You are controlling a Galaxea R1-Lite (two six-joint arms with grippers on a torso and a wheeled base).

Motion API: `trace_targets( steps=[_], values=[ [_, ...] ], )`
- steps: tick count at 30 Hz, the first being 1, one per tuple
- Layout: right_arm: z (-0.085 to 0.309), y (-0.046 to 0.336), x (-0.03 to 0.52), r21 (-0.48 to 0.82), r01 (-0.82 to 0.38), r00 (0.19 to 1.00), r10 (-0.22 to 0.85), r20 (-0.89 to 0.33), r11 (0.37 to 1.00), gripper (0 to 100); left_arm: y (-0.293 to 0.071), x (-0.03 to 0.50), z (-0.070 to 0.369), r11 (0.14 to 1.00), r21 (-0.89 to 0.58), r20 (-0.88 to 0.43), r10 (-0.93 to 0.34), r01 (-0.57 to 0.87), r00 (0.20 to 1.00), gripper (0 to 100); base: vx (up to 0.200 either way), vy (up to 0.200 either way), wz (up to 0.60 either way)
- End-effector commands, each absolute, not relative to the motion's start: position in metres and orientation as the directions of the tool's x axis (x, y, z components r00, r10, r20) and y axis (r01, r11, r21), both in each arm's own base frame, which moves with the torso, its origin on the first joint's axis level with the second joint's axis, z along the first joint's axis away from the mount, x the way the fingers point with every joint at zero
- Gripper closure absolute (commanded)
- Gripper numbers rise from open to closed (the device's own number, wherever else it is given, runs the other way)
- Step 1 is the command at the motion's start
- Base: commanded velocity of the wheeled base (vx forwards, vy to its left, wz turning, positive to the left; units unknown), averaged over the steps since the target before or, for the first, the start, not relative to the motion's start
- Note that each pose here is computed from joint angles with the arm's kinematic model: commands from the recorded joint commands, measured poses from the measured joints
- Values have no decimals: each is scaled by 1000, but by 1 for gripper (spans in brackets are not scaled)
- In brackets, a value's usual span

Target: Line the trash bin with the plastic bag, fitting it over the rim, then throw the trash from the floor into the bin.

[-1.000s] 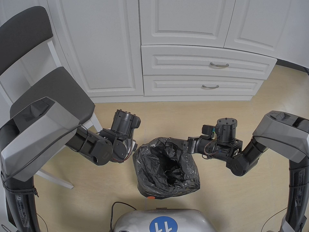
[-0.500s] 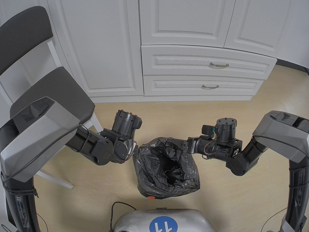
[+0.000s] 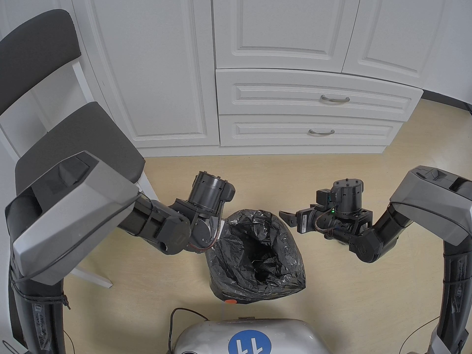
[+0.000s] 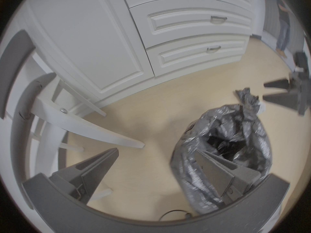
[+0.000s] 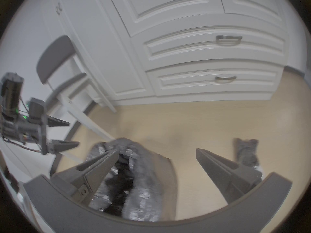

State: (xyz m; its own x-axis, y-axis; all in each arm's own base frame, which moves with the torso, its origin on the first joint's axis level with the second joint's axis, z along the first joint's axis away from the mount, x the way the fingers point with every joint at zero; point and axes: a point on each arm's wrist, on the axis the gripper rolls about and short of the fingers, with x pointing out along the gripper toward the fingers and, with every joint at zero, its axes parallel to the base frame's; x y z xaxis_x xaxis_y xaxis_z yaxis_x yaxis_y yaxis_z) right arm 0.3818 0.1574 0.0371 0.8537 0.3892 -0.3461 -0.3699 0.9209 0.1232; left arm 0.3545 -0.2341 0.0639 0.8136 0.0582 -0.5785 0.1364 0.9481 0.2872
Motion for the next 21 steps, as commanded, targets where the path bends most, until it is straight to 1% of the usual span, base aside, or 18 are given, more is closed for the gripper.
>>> trace_targets(
  steps=[1, 2, 3, 4, 8, 13, 16, 21],
  values=[
    [40, 147, 386, 52, -312, 874, 308, -375, 949, 0, -247, 361, 49, 968, 187, -612, -19, 169, 790, 0, 0, 0, 0],
    [41, 146, 386, 26, -285, 882, 273, -385, 958, 0, -245, 361, 46, 977, 123, -636, -59, 177, 769, 0, 0, 0, 0],
    [41, 146, 386, 26, -285, 882, 273, -385, 958, 0, -245, 361, 46, 977, 123, -636, -59, 177, 769, 0, 0, 0, 0],
    [39, 146, 387, 22, -277, 881, 263, -393, 961, 0, -243, 361, 42, 980, 84, -655, -84, 183, 751, 0, 0, 0, 0],
    [42, 138, 395, 24, -255, 884, 243, -400, 967, 0, -232, 367, 29, 981, 56, -687, -98, 187, 720, 0, 0, 0, 0],
    [44, 123, 402, 30, -217, 889, 210, -406, 976, 0, -211, 385, 20, 988, 35, -700, -84, 152, 709, 0, 0, 0, 0],
    [46, 105, 410, 30, -176, 901, 173, -398, 984, 0, -199, 393, 20, 987, -16, -708, -124, 160, 695, 0, 0, 0, 0],
    [46, 84, 415, 28, -124, 892, 124, -435, 992, 0, -196, 399, 23, 986, -42, -682, -144, 159, 717, 0, 0, 0, 0]
  ],
)
